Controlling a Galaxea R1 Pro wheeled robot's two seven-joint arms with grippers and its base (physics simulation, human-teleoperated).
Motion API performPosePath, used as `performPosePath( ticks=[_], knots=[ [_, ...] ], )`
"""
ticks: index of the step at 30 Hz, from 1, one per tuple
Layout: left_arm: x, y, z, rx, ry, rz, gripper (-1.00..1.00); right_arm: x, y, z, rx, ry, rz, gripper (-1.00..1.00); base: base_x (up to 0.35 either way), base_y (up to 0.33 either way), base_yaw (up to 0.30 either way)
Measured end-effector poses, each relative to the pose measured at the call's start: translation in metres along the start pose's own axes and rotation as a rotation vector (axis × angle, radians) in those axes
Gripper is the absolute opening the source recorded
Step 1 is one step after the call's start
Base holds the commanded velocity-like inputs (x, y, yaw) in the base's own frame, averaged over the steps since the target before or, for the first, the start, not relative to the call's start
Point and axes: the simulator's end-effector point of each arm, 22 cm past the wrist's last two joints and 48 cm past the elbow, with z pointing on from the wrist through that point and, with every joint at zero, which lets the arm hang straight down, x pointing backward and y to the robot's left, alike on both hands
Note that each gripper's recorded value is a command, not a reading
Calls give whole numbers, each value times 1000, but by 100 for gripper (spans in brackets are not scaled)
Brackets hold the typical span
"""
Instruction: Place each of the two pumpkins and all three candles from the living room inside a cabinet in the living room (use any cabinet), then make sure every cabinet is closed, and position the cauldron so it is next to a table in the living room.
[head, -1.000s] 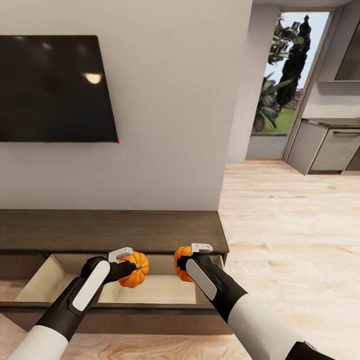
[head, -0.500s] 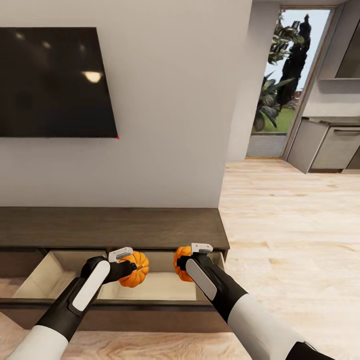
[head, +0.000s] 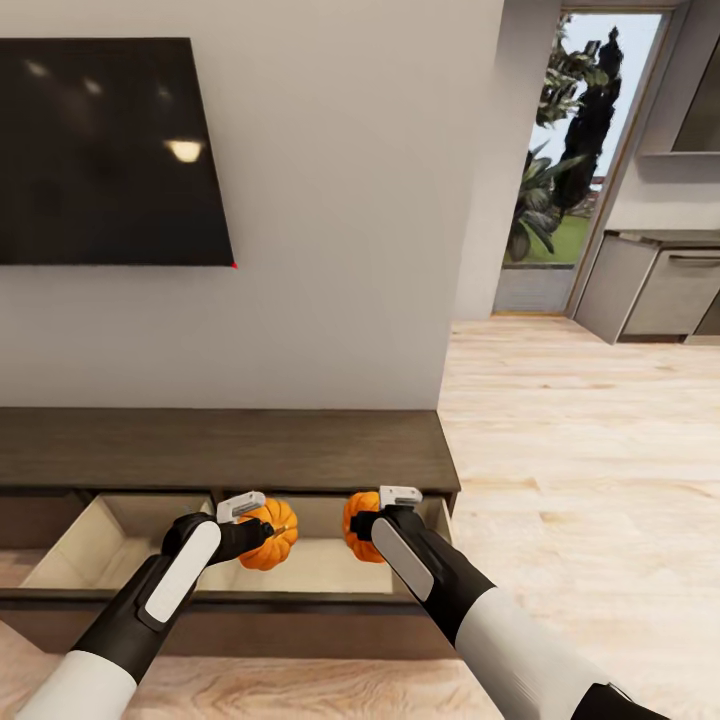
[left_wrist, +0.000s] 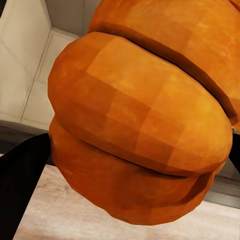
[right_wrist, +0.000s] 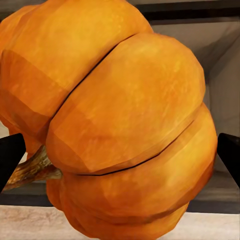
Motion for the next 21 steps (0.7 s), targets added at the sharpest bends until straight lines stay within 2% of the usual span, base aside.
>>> performPosePath(
  ticks=[12, 21],
  knots=[
    [15, 6, 19, 1, 0, -1, -100, 17, -2, 18, -1, 0, 0, -100, 0, 0, 0],
    [15, 6, 18, 4, -1, -4, -100, 17, -2, 17, -1, -2, 1, -100, 33, 23, 0]
  ],
)
